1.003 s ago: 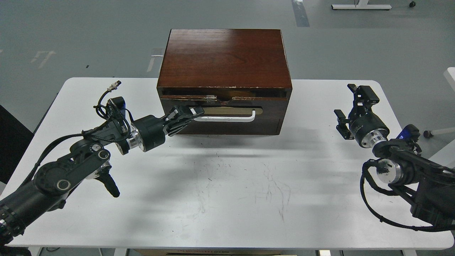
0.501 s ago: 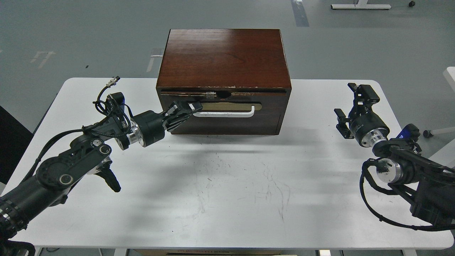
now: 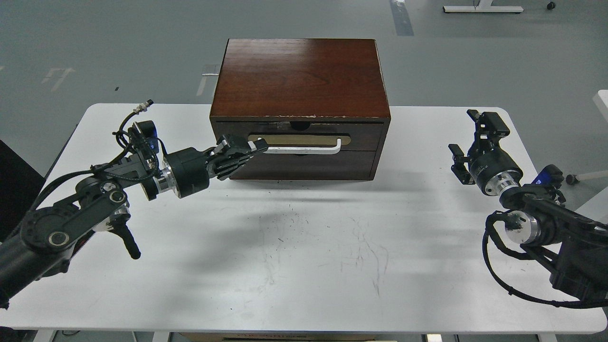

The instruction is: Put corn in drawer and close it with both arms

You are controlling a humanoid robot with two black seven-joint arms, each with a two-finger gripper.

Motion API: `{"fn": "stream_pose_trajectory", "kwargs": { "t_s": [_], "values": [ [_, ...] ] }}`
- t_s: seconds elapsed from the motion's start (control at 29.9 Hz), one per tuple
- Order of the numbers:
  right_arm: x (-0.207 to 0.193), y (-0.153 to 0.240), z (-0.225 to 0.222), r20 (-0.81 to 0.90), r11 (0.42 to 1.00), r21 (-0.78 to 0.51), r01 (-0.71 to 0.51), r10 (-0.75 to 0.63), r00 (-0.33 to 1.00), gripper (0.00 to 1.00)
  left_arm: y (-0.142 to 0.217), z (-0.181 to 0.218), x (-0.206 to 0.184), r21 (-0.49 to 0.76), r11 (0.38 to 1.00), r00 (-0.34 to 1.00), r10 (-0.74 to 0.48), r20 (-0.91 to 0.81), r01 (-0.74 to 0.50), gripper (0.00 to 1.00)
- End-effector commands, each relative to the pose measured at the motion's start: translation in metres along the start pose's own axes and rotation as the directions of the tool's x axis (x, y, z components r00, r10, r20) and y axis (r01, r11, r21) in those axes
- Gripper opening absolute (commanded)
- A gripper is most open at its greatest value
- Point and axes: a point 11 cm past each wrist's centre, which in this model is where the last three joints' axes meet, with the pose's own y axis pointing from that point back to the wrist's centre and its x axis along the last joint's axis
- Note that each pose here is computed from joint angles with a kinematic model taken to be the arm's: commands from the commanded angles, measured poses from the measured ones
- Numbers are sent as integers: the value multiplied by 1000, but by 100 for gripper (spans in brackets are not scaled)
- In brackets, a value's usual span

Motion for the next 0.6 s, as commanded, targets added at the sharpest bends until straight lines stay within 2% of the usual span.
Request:
{"fn": "stream_pose_trajectory", "kwargs": {
  "t_s": [0.0, 0.03, 0.13, 0.2, 0.33, 0.57],
  "values": [
    [0, 0, 0, 0, 1000, 1, 1, -1, 1000, 98, 19, 20, 15, -100, 994, 998, 42, -45, -46, 86],
    [0, 0, 0, 0, 1000, 1, 1, -1, 1000, 98, 22, 24, 18, -118, 991, 996, 55, -66, -63, 100],
    [-2, -2, -2, 1, 1000, 5, 4, -4, 1000, 100, 39, 37, 39, -167, 974, 979, 126, -162, -153, 100],
    [-5, -4, -4, 2, 1000, 10, 9, -9, 1000, 100, 53, 50, 60, -229, 939, 943, 192, -273, -258, 100],
    [-7, -5, -5, 2, 1000, 13, 11, -11, 1000, 100, 68, 54, 78, -255, 901, 897, 246, -367, -351, 100],
    [-14, -7, -2, 12, 1000, 10, 22, -23, 1000, 100, 102, 14, 90, -171, 845, 775, 360, -520, -507, 100]
  ]
}}
